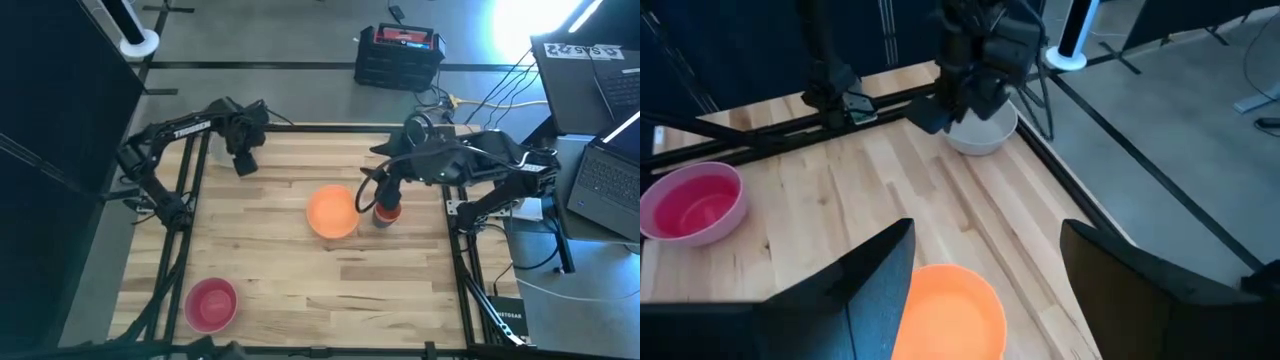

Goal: Nest bowls inside each other
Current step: Stack the gray bowl into the orange bowl

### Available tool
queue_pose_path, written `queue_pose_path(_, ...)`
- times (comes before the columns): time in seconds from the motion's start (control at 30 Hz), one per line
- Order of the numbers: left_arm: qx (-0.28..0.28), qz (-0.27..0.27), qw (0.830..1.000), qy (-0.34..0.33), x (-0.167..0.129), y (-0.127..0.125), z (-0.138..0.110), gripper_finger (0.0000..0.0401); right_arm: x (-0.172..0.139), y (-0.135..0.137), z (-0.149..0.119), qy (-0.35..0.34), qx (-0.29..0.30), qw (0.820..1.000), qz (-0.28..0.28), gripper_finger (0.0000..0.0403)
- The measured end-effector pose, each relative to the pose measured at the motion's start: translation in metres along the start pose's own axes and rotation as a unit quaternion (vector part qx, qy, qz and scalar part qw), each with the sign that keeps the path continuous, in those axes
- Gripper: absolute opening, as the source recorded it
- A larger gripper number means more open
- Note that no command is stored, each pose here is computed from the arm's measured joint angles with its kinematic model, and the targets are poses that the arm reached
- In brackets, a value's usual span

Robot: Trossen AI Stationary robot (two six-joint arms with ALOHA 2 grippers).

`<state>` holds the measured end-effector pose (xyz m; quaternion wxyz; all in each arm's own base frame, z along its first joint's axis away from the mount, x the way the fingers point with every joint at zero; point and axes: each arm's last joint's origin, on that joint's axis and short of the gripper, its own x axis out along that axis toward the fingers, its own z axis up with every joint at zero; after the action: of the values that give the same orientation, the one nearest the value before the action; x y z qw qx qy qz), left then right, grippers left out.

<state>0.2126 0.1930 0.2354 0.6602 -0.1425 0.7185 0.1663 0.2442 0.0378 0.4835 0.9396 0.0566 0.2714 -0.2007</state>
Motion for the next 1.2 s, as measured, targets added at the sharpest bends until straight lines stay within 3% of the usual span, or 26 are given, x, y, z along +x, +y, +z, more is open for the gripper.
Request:
queue_pose_path(0.5, -0.014, -0.005, 1.000, 0.010, 0.034, 0.009, 0.016, 0.0131, 0.000, -0.002, -0.002, 0.009, 0.006, 1.000, -0.011, 0.0237)
queue_pose_path(0.93, -0.006, 0.005, 1.000, 0.026, 0.056, 0.010, 0.017, 0.0007, -0.001, -0.006, -0.015, 0.067, 0.008, 0.997, -0.032, 0.0237)
queue_pose_path(1.07, 0.051, 0.013, 0.998, -0.019, 0.012, -0.017, 0.021, 0.0000, -0.016, -0.002, -0.034, 0.124, 0.008, 0.991, -0.051, 0.0237)
queue_pose_path(1.2, 0.135, 0.027, 0.986, -0.094, -0.054, -0.069, 0.024, 0.0001, -0.037, 0.008, -0.051, 0.107, 0.010, 0.993, -0.043, 0.0237)
